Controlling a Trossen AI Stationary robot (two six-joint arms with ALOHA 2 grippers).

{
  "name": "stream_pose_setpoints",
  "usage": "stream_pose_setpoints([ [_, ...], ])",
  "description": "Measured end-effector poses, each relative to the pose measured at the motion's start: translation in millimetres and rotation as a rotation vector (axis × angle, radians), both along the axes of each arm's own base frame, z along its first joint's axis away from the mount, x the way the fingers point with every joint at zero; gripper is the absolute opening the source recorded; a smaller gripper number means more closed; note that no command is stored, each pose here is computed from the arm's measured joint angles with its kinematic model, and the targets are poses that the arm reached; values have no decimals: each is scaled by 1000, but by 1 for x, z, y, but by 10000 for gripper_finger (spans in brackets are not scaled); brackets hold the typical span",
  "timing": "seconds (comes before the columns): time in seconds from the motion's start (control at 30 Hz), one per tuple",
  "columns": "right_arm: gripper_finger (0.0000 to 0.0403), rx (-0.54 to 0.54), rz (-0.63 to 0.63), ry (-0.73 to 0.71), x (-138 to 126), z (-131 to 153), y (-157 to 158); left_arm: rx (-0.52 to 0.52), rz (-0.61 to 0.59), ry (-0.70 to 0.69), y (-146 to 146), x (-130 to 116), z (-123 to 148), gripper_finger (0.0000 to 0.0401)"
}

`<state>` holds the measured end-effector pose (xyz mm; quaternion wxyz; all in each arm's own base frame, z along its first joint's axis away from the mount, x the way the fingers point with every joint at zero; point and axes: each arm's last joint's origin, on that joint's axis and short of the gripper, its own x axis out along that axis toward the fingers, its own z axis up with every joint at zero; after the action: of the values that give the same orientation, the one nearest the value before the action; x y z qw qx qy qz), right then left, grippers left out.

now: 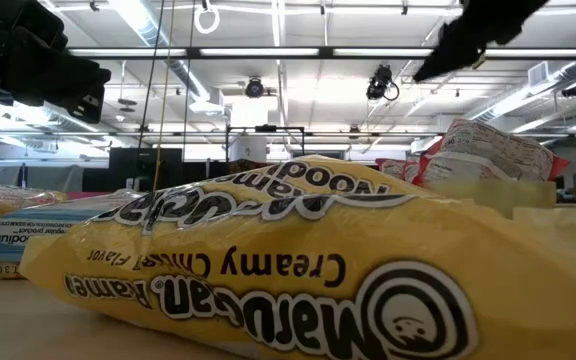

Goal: Sort Maruchan noodles
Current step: Adjust the red noodle packs in the yellow bin

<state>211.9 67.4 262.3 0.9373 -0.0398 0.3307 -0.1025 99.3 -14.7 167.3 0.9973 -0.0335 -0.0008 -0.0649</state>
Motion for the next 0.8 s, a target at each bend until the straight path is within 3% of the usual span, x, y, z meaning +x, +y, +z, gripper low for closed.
stream_pose_setpoints([
  [0.1,284,-66,29,47,0,6,-5,1,0,0,0,0,0,62],
  [0.3,284,-155,101,-42,8,46,-7,0,0,0,0,0,0,62],
  [0.47,283,-225,138,9,-4,39,-14,0,0,0,0,0,0,62],
  [0.63,276,-128,64,-8,-34,13,-24,0,0,0,0,0,0,62],
  [0.73,274,10,18,-11,-53,-4,-28,0,0,0,0,0,0,62],
  [0.8,274,108,69,24,-62,-14,-27,0,0,0,0,0,0,62],
])
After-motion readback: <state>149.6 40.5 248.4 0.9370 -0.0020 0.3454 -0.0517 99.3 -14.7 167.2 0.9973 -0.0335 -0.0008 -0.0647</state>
